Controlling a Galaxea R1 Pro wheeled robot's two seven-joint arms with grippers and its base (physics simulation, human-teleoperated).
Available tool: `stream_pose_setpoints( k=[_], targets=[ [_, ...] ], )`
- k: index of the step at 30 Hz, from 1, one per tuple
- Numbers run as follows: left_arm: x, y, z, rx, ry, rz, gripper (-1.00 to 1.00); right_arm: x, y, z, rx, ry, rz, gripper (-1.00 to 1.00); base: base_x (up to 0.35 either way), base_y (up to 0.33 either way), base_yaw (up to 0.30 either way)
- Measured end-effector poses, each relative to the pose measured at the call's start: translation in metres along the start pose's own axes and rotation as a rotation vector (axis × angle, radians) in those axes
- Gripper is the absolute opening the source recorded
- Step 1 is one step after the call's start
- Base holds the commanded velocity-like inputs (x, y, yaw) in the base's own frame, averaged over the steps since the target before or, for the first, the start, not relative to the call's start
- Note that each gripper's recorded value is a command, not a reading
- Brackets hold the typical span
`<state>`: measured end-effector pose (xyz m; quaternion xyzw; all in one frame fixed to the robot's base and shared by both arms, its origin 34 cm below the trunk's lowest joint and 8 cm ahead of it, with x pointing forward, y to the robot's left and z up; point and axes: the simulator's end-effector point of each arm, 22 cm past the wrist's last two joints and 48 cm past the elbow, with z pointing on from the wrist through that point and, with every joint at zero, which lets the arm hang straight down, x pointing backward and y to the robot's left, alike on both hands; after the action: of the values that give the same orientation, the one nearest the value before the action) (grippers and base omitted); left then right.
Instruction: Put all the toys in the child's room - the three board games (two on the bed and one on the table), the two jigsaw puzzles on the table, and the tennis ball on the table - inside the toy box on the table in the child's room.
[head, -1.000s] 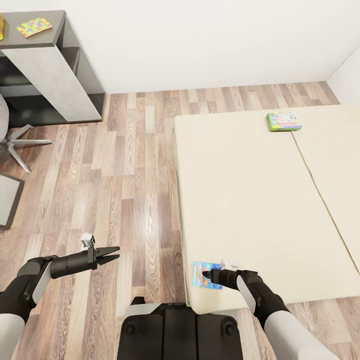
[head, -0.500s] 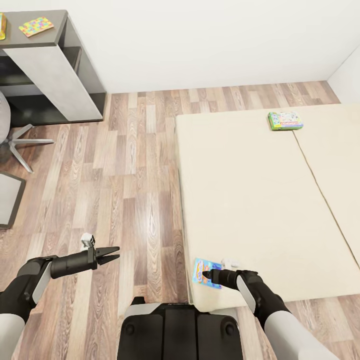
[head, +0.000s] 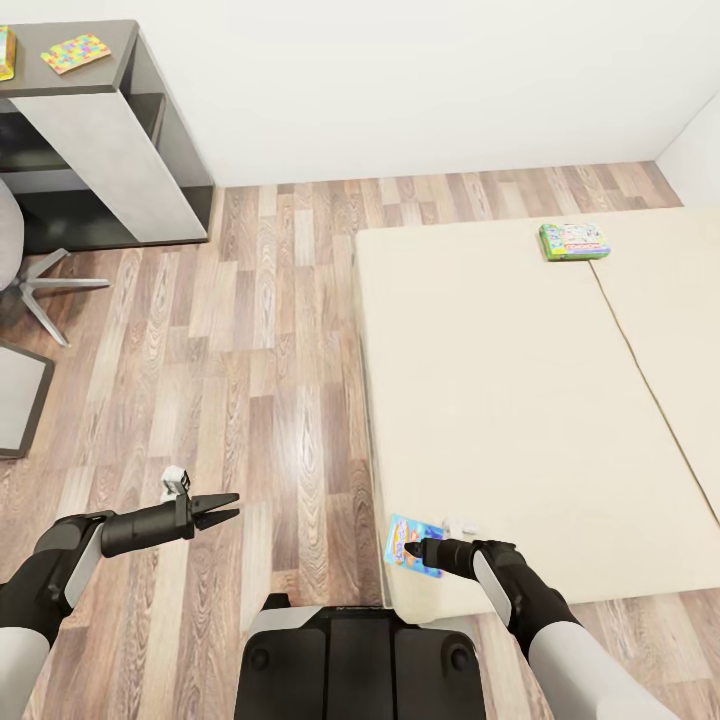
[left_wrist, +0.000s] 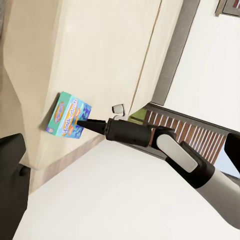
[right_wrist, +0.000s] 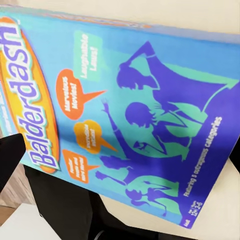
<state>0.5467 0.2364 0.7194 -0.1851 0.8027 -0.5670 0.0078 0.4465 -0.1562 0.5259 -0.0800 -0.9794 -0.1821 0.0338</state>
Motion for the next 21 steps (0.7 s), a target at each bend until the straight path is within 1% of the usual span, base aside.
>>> stream_pose_setpoints(
  k=[6,21],
  targets=[
    [0.0,0.0,0.0,0.0,0.0,0.0,1.0,-0.0002,0.0,0.0,0.0,-0.001,0.0,1.0,0.0,0.046,0.0],
    [0.0,0.0,0.0,0.0,0.0,-0.001,1.0,-0.0003,0.0001,0.0,0.0,-0.001,-0.001,1.0,0.0,0.006,0.0]
  ],
)
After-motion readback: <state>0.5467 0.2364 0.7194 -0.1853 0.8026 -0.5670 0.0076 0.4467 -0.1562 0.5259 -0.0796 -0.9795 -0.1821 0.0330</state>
